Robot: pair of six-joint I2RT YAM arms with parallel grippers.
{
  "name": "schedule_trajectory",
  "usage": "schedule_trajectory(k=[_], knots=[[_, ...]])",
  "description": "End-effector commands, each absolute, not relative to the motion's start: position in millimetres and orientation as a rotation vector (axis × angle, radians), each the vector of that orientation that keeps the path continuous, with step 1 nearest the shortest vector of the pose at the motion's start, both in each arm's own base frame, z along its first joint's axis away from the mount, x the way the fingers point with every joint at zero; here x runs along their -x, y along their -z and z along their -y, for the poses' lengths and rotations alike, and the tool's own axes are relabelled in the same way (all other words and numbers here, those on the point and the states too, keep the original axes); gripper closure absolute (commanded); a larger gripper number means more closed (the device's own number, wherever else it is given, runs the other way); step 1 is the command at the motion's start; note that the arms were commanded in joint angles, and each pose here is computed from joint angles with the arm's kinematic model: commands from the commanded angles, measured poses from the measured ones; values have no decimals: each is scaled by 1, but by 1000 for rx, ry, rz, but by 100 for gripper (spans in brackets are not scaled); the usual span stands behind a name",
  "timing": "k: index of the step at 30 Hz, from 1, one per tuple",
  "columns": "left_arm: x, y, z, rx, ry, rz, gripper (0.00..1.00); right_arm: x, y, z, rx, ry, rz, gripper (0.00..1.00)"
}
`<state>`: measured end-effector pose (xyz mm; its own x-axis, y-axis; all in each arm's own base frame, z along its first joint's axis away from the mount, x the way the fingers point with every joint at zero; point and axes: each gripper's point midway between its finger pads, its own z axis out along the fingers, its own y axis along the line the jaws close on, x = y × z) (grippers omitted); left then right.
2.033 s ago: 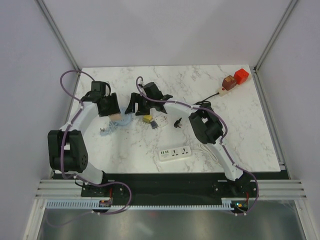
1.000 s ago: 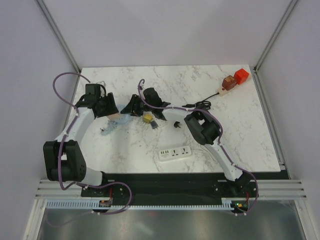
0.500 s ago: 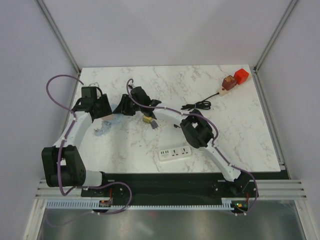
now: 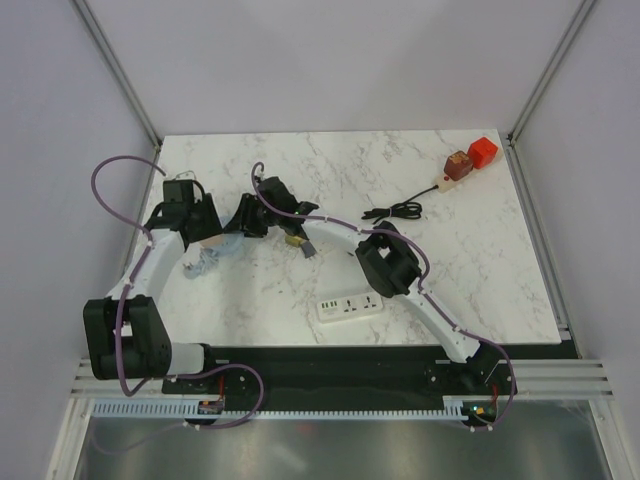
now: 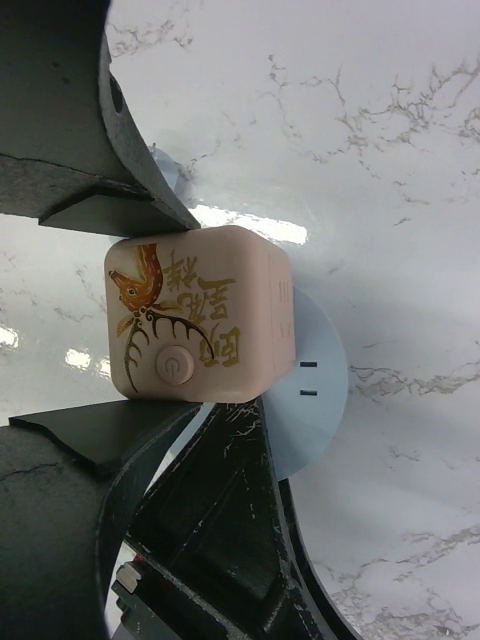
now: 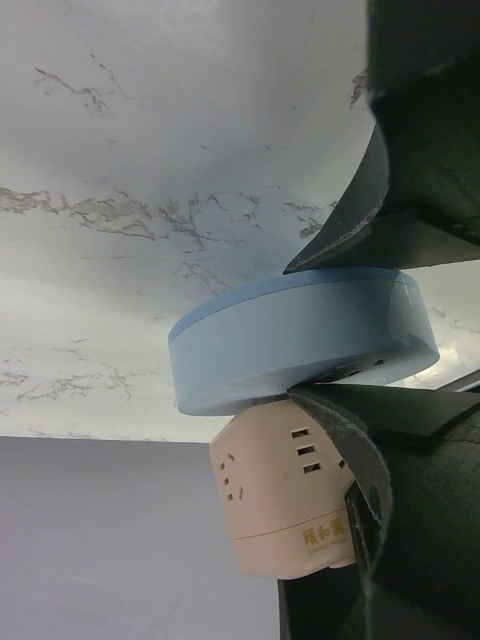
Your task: Pull the plug off the socket
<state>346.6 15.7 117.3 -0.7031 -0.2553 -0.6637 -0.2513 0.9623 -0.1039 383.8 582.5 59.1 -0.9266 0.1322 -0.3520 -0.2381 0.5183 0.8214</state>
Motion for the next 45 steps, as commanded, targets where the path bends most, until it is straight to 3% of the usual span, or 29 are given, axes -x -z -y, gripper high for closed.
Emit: schedule_trajectory(k=[1,11,27,33,35,37,43,45], knots=[[-373,-196,26,253,249,-2116,98,-386,55,-539,-107,-991,-2618,100],[-373,-194,11,323,250,-2106,98,-396,65,-516,-178,-823,-2636,100],[-373,-210,12,366,428,-2026,98,-394,66,-518,-196,-949,-2670,100],[-368,-227,4,384,368,-2022,98,-395,50,-531,-99,-997,-2618,100],[-363,-228,-1,411,336,-2032,98,-391,36,-545,-27,-1075,-2586,91],[-358,-235,-4,422,309,-2013,98,-392,22,-552,15,-1103,-2549,68],[-342,-246,3,420,327,-2019,98,-398,-28,-558,118,-1123,-2451,38],[-336,-242,11,405,369,-2040,98,-405,-42,-554,132,-1102,-2423,33]])
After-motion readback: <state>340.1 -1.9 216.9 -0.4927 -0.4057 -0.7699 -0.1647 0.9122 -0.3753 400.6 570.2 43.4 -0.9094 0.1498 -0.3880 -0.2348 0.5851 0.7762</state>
